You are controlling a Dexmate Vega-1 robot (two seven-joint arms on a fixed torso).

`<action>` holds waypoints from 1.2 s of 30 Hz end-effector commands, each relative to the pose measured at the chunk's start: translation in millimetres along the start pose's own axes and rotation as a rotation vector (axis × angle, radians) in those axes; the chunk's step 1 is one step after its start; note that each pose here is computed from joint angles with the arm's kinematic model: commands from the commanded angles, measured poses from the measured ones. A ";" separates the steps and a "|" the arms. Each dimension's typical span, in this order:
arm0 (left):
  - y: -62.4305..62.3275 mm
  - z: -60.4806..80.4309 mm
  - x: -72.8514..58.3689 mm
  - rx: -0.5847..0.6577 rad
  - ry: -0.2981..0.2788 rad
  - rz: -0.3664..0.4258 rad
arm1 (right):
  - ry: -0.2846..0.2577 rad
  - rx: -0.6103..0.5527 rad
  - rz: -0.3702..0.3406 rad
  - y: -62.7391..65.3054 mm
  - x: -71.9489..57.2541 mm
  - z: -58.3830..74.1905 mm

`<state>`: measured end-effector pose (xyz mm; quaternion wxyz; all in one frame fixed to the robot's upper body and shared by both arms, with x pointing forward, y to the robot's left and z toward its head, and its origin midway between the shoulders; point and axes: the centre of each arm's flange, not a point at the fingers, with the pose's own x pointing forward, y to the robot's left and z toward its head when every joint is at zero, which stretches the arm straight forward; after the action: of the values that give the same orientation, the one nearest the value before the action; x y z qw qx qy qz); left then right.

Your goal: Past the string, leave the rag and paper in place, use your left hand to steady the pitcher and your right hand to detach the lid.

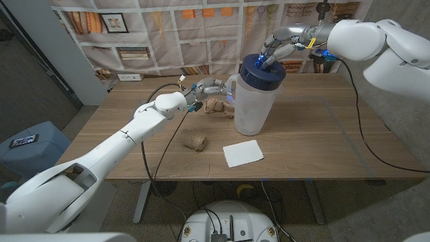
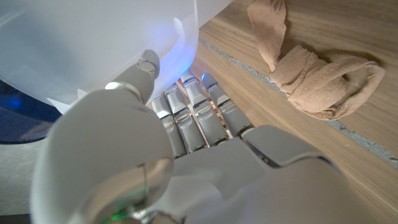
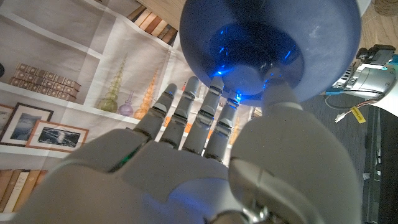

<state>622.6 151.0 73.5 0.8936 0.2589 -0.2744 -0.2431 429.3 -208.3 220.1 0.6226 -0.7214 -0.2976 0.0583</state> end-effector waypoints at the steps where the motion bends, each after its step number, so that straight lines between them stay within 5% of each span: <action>1: 0.1 -3.2 -6.3 -0.008 0.000 0.014 | -0.007 -0.012 -0.009 -8.8 -0.2 4.2; 36: 1.0 -11.4 -28.9 -0.039 0.017 0.053 | 0.059 -0.027 -0.003 -42.0 -4.3 -11.5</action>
<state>611.7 167.3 57.7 0.9040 0.2411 -0.2702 -0.2272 415.8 -211.6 251.2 0.6195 -0.7271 -0.2925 0.0439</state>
